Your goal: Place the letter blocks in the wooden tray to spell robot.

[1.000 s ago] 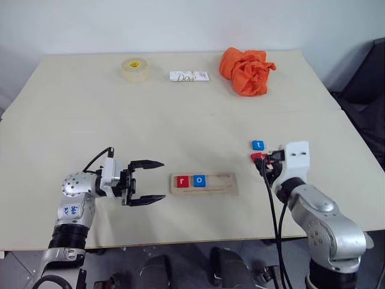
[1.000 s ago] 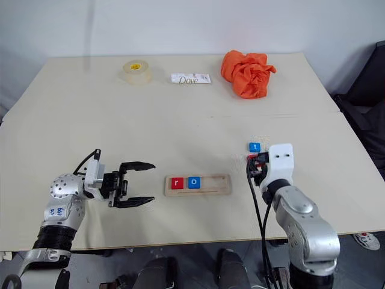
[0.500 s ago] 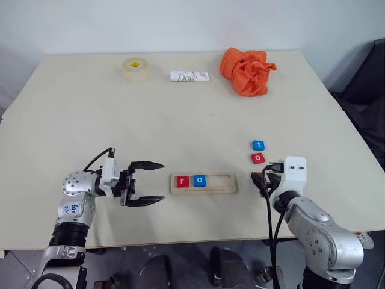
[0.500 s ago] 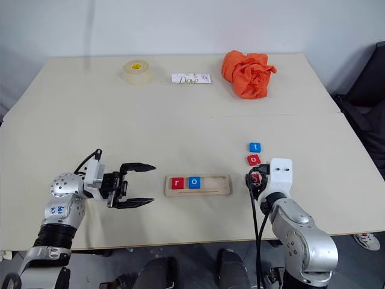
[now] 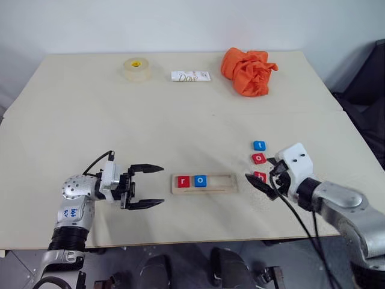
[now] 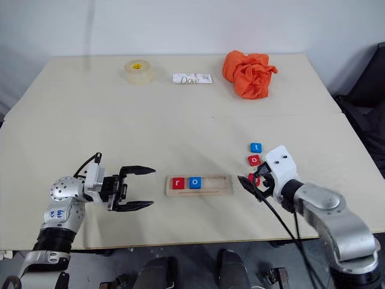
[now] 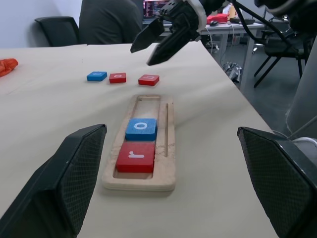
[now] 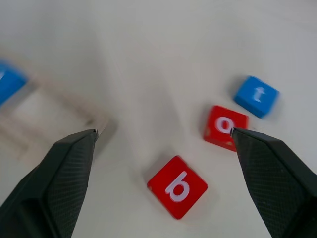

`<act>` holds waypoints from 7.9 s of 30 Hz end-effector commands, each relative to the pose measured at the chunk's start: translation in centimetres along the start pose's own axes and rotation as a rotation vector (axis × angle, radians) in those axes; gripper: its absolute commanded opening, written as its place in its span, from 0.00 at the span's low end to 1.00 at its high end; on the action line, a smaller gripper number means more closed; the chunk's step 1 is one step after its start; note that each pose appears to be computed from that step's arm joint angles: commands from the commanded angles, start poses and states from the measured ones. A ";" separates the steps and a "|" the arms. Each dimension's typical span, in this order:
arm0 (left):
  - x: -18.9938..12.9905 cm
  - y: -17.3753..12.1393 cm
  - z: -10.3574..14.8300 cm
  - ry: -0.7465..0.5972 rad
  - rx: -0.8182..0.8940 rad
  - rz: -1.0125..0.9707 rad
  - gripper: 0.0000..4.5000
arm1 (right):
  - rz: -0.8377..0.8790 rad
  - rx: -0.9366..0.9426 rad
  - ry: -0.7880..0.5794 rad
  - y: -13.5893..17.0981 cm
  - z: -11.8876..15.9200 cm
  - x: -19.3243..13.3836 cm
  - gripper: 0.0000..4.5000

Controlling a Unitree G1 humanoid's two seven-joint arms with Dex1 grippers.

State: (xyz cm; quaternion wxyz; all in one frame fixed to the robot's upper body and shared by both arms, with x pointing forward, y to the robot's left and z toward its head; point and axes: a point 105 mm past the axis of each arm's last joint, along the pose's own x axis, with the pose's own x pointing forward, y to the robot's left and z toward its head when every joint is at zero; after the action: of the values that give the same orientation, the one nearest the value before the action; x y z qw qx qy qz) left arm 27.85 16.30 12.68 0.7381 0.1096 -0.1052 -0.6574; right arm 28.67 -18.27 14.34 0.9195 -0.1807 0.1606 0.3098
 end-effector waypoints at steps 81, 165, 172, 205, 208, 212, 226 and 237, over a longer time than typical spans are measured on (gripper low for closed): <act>-1.0 -1.6 0.2 0.021 0.076 0.127 1.00 | 0.666 -0.545 0.148 7.3 5.1 9.4 0.33; -0.5 -0.2 -0.2 0.017 0.086 0.142 1.00 | 0.568 -0.397 0.019 6.6 7.2 4.9 0.99; -0.6 0.1 -0.3 0.012 0.082 0.137 1.00 | 0.353 -0.251 -0.135 2.0 5.2 2.8 0.99; -1.2 1.1 0.1 0.019 0.068 0.071 1.00 | -0.178 0.122 -0.160 -3.5 -4.1 -4.7 0.99; -1.1 1.2 0.2 0.018 0.069 0.068 1.00 | -0.176 0.120 -0.162 -3.5 -4.1 -4.6 0.99; -1.0 1.2 0.2 0.016 0.069 0.063 1.00 | -0.172 0.120 -0.163 -3.3 -4.0 -4.5 0.99; -1.1 0.6 1.1 0.004 0.082 0.070 1.00 | -0.250 0.300 -0.220 -5.0 -2.5 0.5 0.99; -1.2 -0.4 1.1 0.007 0.080 0.111 1.00 | -0.240 0.322 -0.208 -4.0 -2.2 5.2 0.99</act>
State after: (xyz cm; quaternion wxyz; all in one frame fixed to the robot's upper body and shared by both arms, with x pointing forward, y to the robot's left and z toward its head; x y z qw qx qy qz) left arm 27.28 17.32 12.74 0.7692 0.1289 -0.1165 -0.6149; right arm 34.36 -19.63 10.57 0.9758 -0.0083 0.1053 0.1913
